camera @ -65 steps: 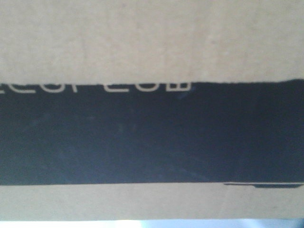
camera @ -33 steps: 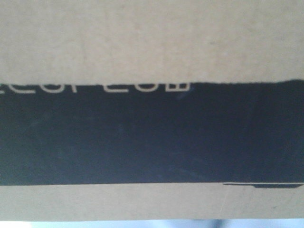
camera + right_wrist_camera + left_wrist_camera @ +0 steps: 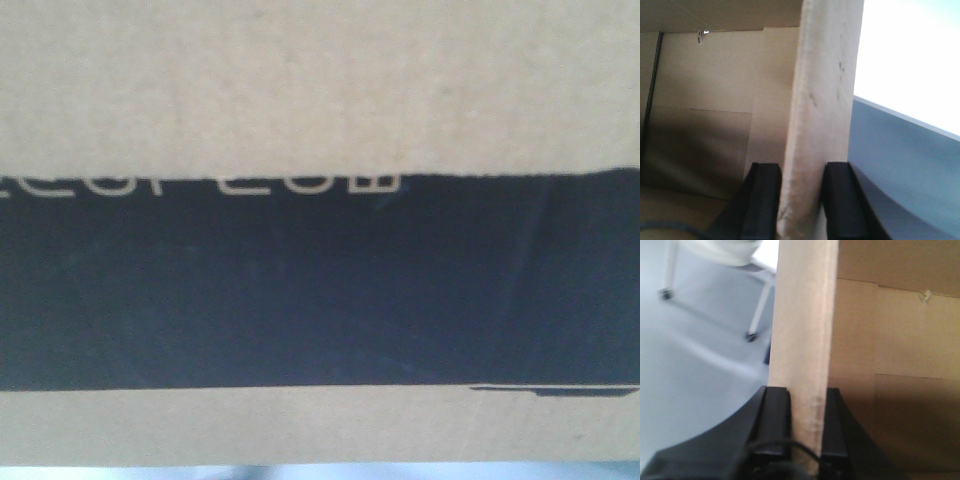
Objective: Grab box from left shelf to table start
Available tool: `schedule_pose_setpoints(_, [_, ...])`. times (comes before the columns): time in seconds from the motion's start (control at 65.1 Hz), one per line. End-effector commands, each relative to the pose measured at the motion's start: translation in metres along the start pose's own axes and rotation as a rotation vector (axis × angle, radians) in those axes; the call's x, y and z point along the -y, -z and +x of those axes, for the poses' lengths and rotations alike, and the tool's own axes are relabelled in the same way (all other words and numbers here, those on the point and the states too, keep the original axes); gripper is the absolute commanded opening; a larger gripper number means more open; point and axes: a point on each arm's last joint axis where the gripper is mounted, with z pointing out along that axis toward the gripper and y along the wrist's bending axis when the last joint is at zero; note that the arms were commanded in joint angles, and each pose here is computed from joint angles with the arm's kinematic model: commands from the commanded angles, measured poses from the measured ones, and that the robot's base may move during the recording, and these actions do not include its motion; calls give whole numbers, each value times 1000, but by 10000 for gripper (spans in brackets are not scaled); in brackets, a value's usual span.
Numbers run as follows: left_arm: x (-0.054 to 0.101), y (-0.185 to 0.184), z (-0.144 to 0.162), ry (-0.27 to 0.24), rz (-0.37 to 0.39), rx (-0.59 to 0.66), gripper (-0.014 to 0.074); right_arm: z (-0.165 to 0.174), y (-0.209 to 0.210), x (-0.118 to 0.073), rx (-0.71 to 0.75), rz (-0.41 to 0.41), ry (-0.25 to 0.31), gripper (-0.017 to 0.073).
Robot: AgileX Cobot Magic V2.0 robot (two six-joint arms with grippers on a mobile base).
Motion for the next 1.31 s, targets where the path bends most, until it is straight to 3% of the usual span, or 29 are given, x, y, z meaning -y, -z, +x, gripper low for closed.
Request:
schedule_pose_setpoints(0.0, [0,13,-17,14,12,186,-102,-10,9,7,107,80,41,55])
schedule_pose_setpoints(1.29, [0,13,-17,14,12,186,-102,-10,9,7,107,79,40,55])
